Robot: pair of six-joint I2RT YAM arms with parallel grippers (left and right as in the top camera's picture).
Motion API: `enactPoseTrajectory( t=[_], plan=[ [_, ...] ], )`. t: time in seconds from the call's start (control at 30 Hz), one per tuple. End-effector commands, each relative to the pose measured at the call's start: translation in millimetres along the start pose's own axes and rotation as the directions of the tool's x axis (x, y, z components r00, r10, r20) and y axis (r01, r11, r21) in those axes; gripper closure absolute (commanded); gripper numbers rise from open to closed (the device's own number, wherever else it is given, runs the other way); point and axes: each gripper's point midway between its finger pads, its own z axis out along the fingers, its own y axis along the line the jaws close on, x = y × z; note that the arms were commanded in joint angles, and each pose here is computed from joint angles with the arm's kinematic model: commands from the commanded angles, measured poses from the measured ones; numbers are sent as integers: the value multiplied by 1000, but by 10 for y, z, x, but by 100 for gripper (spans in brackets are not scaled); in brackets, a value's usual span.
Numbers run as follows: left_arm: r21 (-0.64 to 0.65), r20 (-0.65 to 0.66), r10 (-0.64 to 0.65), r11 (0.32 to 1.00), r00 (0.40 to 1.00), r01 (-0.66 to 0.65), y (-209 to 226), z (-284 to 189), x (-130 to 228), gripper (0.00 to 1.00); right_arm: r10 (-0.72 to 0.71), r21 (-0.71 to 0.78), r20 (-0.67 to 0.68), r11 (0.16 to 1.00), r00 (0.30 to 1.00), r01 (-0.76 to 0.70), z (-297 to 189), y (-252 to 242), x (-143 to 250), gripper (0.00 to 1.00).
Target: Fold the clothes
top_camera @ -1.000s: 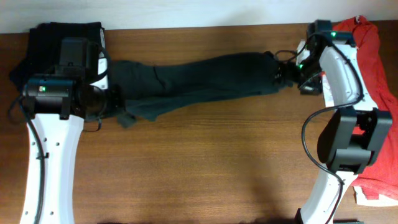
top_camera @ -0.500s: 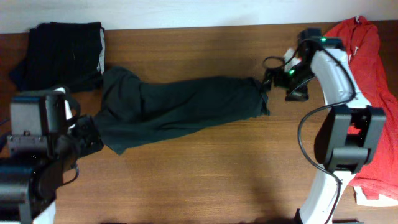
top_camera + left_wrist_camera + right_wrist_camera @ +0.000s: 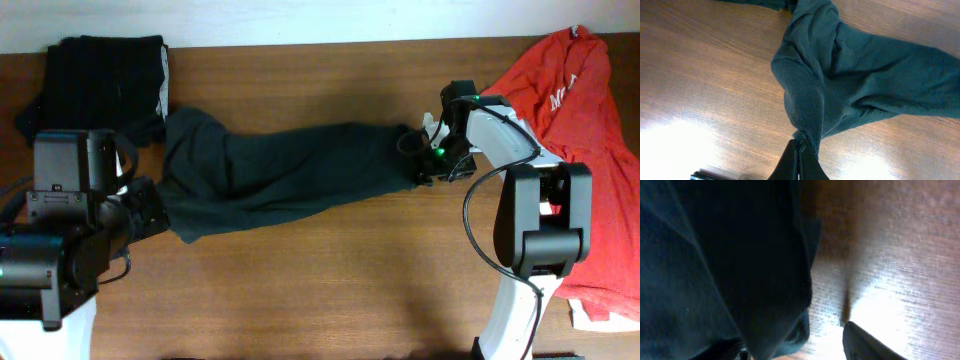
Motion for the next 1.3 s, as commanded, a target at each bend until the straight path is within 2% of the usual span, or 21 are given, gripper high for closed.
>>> enactPoseTrajectory(
  t=[0.0, 0.03, 0.07, 0.13, 0.23, 0.37, 0.47, 0.63, 0.73, 0.83, 0.9, 1.03, 1.17, 1.2, 1.23, 1.27],
  plan=[
    [-16, 18, -19, 1000, 1000, 20, 41, -21, -33, 99, -4, 8, 11, 1000, 1000, 3, -18, -21, -22, 67],
    [-14, 23, -20, 1000, 1000, 21, 36, -21, -45, 99, 7, 18, 22, 1000, 1000, -8, -57, -36, -63, 76],
    [-12, 28, -21, 1000, 999, 21, 33, -23, -56, 99, 10, 18, 26, 1000, 1000, -10, -82, -35, -80, 79],
    [-12, 28, -21, 1000, 999, 21, 32, -22, -57, 99, 16, 17, 26, 1000, 1000, -16, -172, -27, -110, 96],
    [1, 58, -27, 1000, 998, 27, 6, -40, -128, 100, 102, 64, 24, 993, 994, -103, -393, -114, -144, 96],
    [46, 128, -41, 998, 991, 35, 13, -445, -203, 100, 262, 96, 59, 959, 963, -267, -1329, -363, -139, 96],
    [-11, 215, -53, 998, 975, 57, 188, -729, -281, 100, 362, 82, 166, 922, 917, -378, -2007, -580, -116, 96],
    [23, 297, -74, 997, 952, 71, 173, -915, -416, 100, 368, 40, 357, 912, 859, -407, -2805, -629, -43, 96],
    [32, 315, -80, 997, 946, 73, 153, -929, -475, 100, 362, 24, 371, 917, 855, -399, -2870, -579, -26, 96],
    [11, 270, -67, 998, 961, 67, 98, -751, -548, 100, 364, 14, 340, 920, 867, -391, -2761, -549, -58, 96],
    [-23, 197, -49, 998, 979, 54, 32, -474, -612, 99, 347, -45, 310, 936, 885, -350, -2653, -378, -149, 96],
    [-130, -3, -9, 991, 1000, 9, -76, 308, -691, 99, 268, -41, 238, 963, 934, -266, -2274, -57, -385, 96],
    [-327, -137, -27, 945, 990, -20, 40, 1226, -854, 99, 192, -33, 96, 981, 977, -190, -1498, 262, -658, 78],
    [-356, -202, -48, 934, 978, -27, 112, 1513, -824, 100, 181, -26, 63, 983, 982, -179, -1293, 297, -706, 56],
    [-380, -252, -66, 924, 966, -36, 184, 1703, -778, 100, 177, -4, 33, 984, 984, -177, -1135, 278, -718, 14],
    [-397, -322, -91, 917, 942, -47, 256, 1898, -676, 100, 180, 17, 9, 983, 984, -180, -1042, 234, -701, 1]
  ],
)
